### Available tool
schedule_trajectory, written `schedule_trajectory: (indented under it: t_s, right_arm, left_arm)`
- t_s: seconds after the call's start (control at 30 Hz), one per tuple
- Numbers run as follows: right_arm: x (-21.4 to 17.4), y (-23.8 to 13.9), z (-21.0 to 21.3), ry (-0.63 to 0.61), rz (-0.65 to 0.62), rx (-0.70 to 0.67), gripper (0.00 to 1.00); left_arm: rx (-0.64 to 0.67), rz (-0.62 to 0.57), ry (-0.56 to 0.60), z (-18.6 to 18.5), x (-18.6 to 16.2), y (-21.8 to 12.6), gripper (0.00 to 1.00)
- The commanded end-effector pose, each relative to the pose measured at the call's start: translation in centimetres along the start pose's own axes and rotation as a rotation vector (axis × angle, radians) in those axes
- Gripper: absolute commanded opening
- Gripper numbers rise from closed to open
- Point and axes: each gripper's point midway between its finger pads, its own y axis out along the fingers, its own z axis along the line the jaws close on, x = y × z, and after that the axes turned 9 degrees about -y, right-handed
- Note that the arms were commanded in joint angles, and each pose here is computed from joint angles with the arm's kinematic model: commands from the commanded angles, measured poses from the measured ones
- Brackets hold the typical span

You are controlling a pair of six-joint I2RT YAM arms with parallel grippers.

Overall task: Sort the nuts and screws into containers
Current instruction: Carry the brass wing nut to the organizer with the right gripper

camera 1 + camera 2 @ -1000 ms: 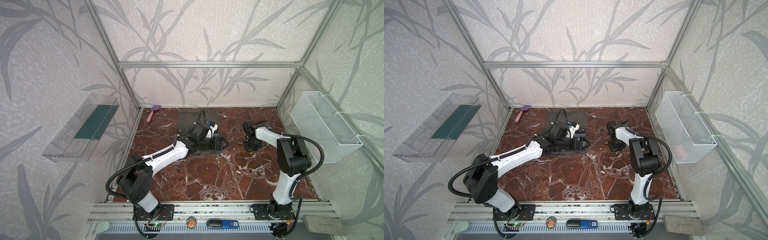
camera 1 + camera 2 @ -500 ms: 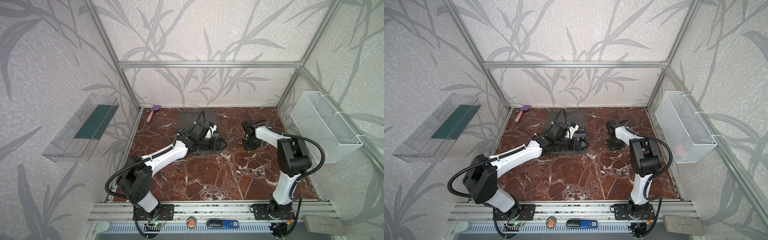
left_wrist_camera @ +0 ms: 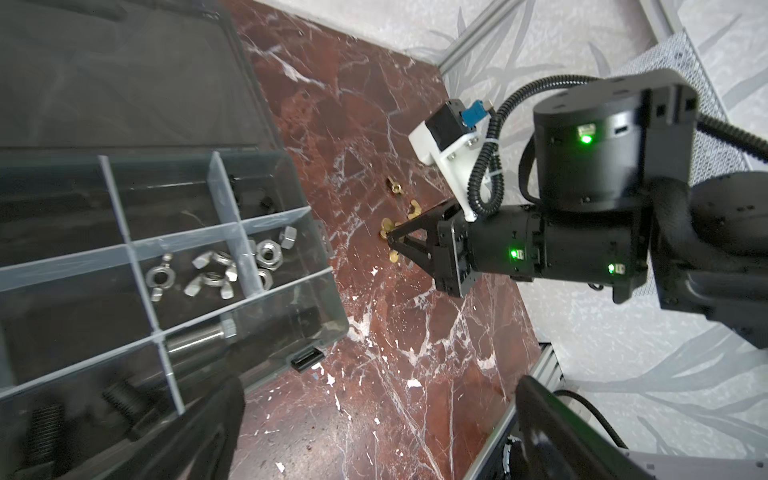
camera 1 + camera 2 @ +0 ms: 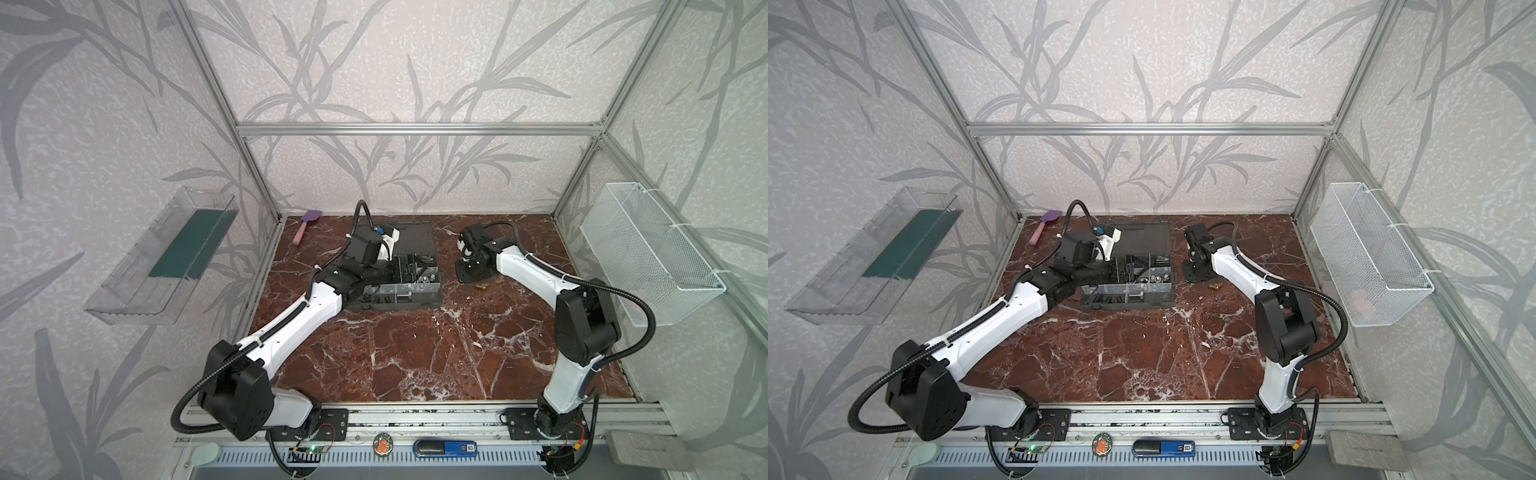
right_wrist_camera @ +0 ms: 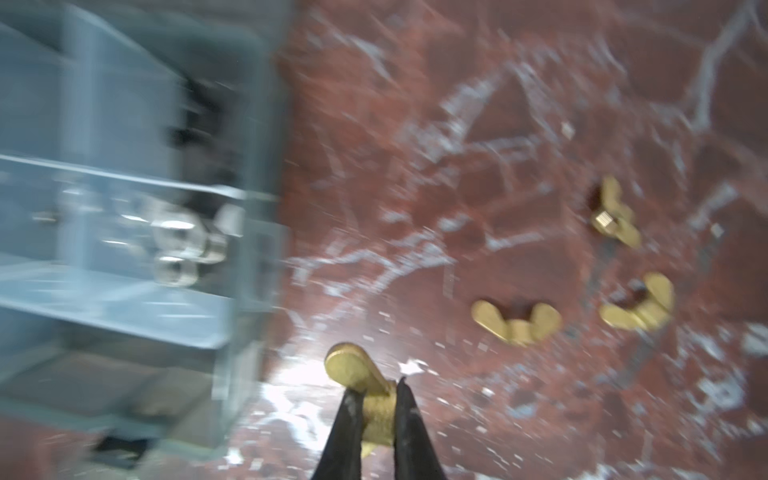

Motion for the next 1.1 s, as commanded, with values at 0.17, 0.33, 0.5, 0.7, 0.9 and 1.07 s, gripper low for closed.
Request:
schedule_trajectory:
  t_s: [0.17, 0.33, 0.5, 0.7, 0.9, 1.07]
  right_arm:
    - [6.7, -1.7, 8.2, -0.011, -0.192, 0.218, 0.0]
    - [8.8, -0.3, 12.1, 0.02, -0.219, 0.361, 0.0]
    - [9.6, 1.6, 15.4, 0.018, -0.204, 0.422, 0.0]
    - [9.2, 4.0, 19.0, 0.015, -0.159, 0.487, 0.01]
    - [8.1, 5.9, 20.6, 0.008, -0.102, 0.476, 0.04]
    - [7.6, 6.5, 20.8, -0.007, -0.077, 0.458, 0.12]
  left_arm:
    - [0.047, -0.037, -0.043, 2.8, 0.0, -3.0, 0.99]
    - [0.028, -0.051, -0.122, 4.2, 0.3, -3.6, 0.99]
    - [0.011, -0.067, -0.196, 5.6, 0.3, -3.9, 0.99]
    - [0.031, -0.076, -0.233, 7.1, 0.1, -4.3, 0.99]
    - [0.036, -0.093, -0.25, 7.8, 0.5, -4.7, 0.99]
    - [0.042, -0.09, -0.256, 8.2, 0.5, -4.6, 0.99]
